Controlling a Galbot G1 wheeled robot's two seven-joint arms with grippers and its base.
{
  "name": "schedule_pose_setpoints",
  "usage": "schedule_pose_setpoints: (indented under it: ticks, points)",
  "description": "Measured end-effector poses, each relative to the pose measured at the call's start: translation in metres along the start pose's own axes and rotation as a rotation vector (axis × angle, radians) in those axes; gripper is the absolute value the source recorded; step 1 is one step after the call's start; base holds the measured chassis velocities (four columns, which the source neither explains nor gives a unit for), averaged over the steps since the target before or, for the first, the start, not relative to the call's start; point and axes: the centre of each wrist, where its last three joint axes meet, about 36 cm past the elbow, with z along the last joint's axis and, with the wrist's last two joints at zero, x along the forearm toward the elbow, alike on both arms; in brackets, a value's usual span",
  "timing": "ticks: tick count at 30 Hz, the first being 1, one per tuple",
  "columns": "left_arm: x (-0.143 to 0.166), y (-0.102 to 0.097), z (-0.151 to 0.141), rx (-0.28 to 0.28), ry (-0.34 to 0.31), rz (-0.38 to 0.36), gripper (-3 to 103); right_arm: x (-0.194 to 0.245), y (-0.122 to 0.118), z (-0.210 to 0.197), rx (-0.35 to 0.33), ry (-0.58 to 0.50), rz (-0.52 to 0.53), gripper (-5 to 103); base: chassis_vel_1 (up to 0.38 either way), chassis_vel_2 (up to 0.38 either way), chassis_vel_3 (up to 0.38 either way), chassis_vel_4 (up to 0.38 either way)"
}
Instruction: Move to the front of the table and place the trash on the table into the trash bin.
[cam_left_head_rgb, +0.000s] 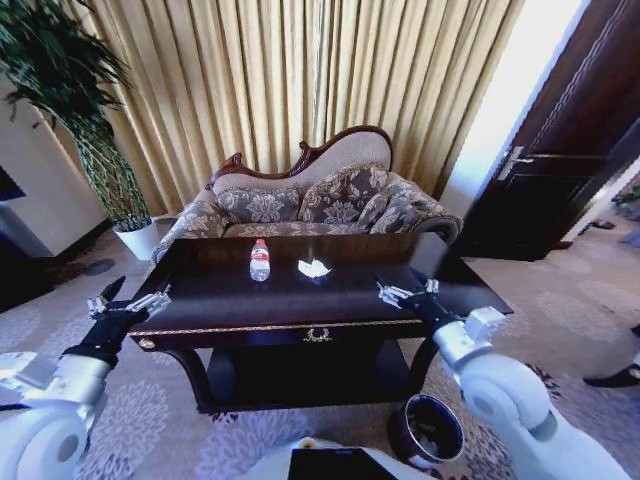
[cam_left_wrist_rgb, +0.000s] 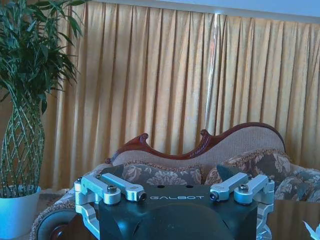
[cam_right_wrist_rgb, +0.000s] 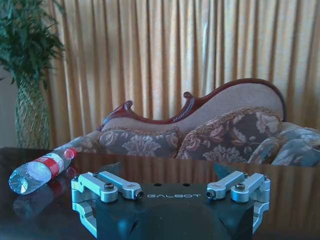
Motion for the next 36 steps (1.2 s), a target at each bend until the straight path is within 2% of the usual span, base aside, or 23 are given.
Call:
schedule_pose_setpoints:
  ticks: [6, 10, 13, 21, 25, 27, 33, 36]
  points:
    - [0.001, 0.000, 0.001, 0.008, 0.001, -0.007, 100, -0.015, -0.008, -0.019, 0.005, 0.048, -0.044, 100, 0.000, 0.000, 0.000, 0.000]
    - [0.001, -0.001, 0.002, 0.002, 0.003, -0.015, 100, -0.034, -0.006, -0.034, -0.034, 0.133, -0.070, 100, 0.000, 0.000, 0.000, 0.000]
    - [0.001, -0.002, 0.003, -0.002, 0.005, -0.020, 100, -0.047, -0.006, -0.035, -0.034, 0.164, -0.079, 100, 0.000, 0.000, 0.000, 0.000]
    - [-0.001, -0.007, 0.008, 0.003, 0.027, -0.050, 100, -0.092, -0.004, -0.037, -0.008, 0.189, -0.048, 100, 0.000, 0.000, 0.000, 0.000]
    - [-0.001, -0.007, 0.007, -0.002, 0.030, -0.058, 100, -0.108, 0.005, -0.034, 0.000, 0.205, -0.048, 100, 0.000, 0.000, 0.000, 0.000]
    - [-0.002, -0.008, 0.007, -0.007, 0.034, -0.065, 100, -0.120, 0.020, -0.029, 0.006, 0.226, -0.076, 100, 0.000, 0.000, 0.000, 0.000]
    - [-0.003, -0.010, 0.008, -0.004, 0.051, -0.069, 100, -0.131, 0.039, -0.024, 0.018, 0.249, -0.107, 100, 0.000, 0.000, 0.000, 0.000]
    - [-0.002, -0.010, 0.010, -0.009, 0.066, -0.076, 100, -0.141, 0.056, -0.020, 0.043, 0.249, -0.109, 100, 0.000, 0.000, 0.000, 0.000]
